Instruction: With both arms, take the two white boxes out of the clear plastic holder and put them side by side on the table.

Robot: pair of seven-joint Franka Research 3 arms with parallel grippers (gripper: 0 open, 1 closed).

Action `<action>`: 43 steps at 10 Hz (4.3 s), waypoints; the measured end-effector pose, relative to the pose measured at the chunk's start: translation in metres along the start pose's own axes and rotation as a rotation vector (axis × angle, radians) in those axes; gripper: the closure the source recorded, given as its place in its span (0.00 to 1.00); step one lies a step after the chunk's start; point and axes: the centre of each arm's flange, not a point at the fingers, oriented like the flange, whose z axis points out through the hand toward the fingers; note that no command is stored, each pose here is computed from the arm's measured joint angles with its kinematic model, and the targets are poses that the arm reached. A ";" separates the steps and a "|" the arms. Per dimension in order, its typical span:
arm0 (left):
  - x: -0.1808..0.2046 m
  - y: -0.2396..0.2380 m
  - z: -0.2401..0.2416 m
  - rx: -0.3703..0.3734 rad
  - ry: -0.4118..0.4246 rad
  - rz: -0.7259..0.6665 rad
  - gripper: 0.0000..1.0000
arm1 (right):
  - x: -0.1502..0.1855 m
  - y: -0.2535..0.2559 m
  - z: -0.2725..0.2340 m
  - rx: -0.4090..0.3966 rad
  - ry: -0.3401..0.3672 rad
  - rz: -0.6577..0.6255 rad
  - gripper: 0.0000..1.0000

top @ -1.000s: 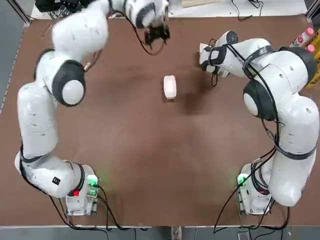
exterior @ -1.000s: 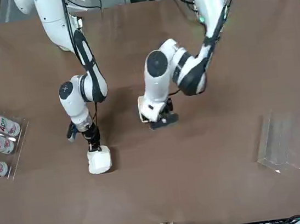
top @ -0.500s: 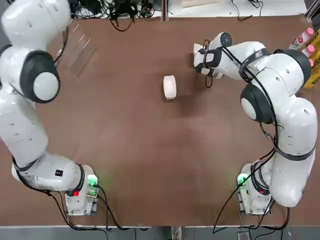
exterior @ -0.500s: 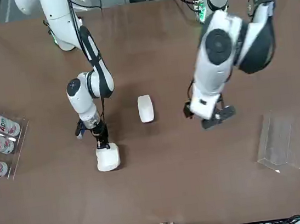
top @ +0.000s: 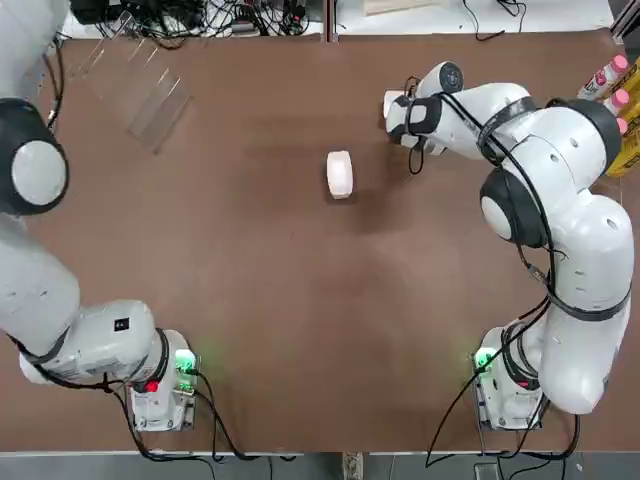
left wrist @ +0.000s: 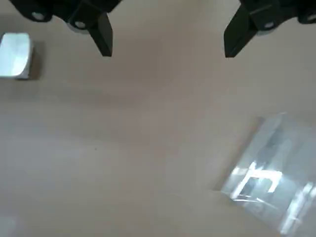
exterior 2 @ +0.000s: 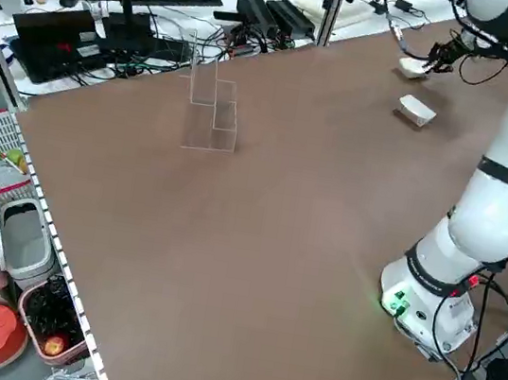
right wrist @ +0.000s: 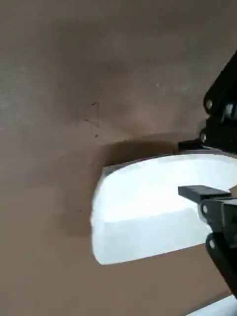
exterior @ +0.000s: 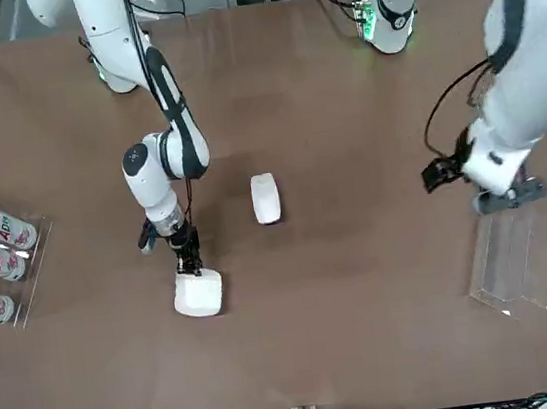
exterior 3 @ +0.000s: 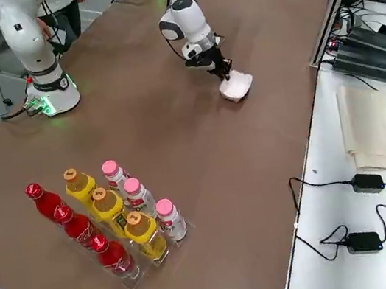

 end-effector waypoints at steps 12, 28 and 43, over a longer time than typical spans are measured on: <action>-0.046 -0.052 -0.061 0.046 0.025 0.028 0.00 | 0.012 -0.115 -0.102 -0.324 -0.141 -0.604 0.00; -0.045 -0.052 -0.098 0.014 0.101 0.027 0.00 | -0.153 0.085 -0.047 -0.079 -0.220 -1.653 0.03; -0.044 -0.053 -0.098 0.013 0.101 0.022 0.00 | -0.156 0.148 -0.006 -0.115 -0.253 -1.582 0.74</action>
